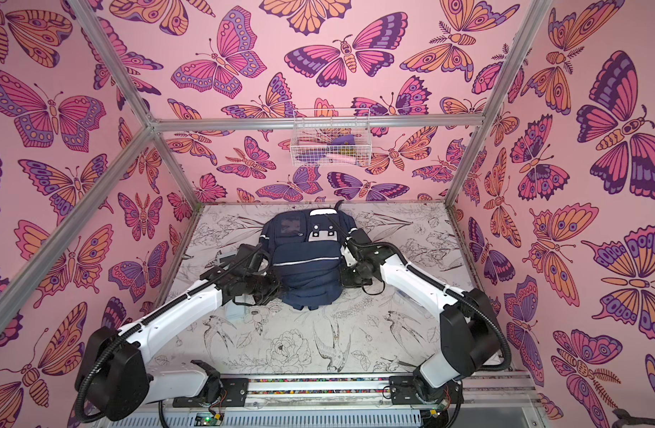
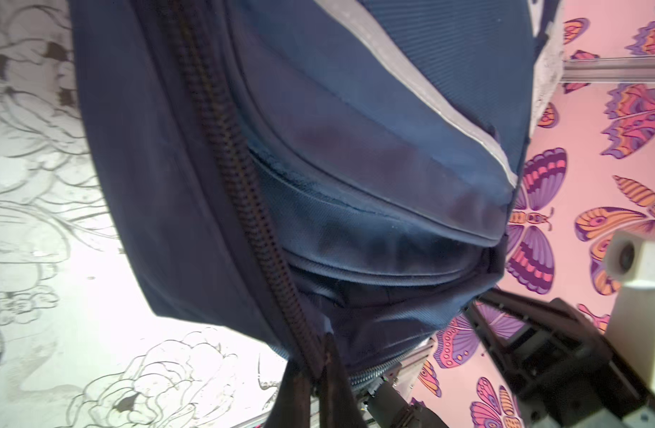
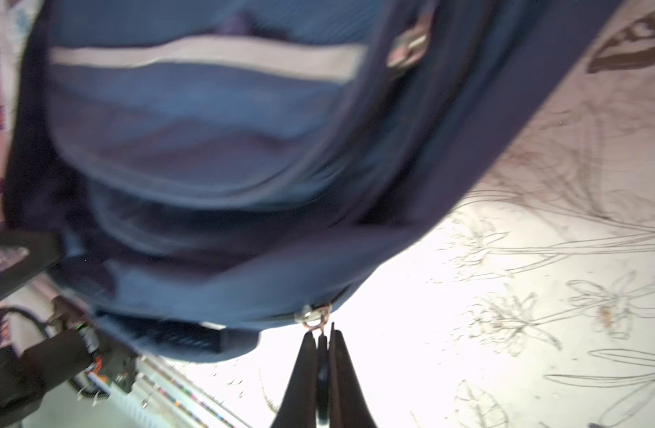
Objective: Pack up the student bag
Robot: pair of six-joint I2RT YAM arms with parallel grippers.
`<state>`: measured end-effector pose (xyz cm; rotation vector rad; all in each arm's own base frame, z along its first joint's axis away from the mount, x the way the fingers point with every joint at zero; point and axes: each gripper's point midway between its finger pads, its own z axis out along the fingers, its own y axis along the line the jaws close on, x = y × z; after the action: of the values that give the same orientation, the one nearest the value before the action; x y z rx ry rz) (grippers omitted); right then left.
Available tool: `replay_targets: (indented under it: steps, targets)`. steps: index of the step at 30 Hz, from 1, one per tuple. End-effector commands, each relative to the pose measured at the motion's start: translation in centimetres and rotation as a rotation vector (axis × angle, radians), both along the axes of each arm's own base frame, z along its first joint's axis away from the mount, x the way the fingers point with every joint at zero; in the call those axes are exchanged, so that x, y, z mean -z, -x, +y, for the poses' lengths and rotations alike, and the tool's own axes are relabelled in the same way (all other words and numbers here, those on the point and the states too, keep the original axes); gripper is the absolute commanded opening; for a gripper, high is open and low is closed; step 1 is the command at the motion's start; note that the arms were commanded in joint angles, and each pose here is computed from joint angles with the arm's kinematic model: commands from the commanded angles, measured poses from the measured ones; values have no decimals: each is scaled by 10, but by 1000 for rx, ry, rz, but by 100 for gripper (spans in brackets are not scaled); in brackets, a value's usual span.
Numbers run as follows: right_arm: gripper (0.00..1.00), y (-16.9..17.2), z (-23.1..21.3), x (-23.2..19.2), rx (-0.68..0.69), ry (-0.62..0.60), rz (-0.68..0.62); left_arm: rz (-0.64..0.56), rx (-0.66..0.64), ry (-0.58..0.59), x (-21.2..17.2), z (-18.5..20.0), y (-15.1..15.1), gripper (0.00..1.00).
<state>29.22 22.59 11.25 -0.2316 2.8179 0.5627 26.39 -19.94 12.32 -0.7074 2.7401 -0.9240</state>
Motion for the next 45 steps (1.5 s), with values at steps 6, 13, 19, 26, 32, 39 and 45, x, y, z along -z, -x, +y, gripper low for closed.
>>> replay_targets:
  steps: [6, 13, 19, 26, 32, 39, 45]
  targets:
    - [0, -53, -30, 27, 53, 159, -49, 2, 2, -52, 3, 17, 14, 0]
    - [0, -70, -33, 40, 45, 175, -55, 5, 7, -60, 6, 17, 15, 0]
    - [0, -68, -36, 52, 34, 195, -40, 12, 6, -62, 8, 16, 16, 0]
    - [40, -62, -40, 23, 24, 190, -78, -5, 105, -21, 0, -8, 9, 27]
    - [60, -47, -39, -31, 77, 103, -108, -108, 182, -62, -24, -6, 8, 65]
    - [59, -36, 13, -54, 160, -192, -46, -439, 477, -195, -68, -14, -8, 70]
    - [56, -47, 36, -39, 213, -296, 42, -418, 759, -365, -35, -40, -25, 71]
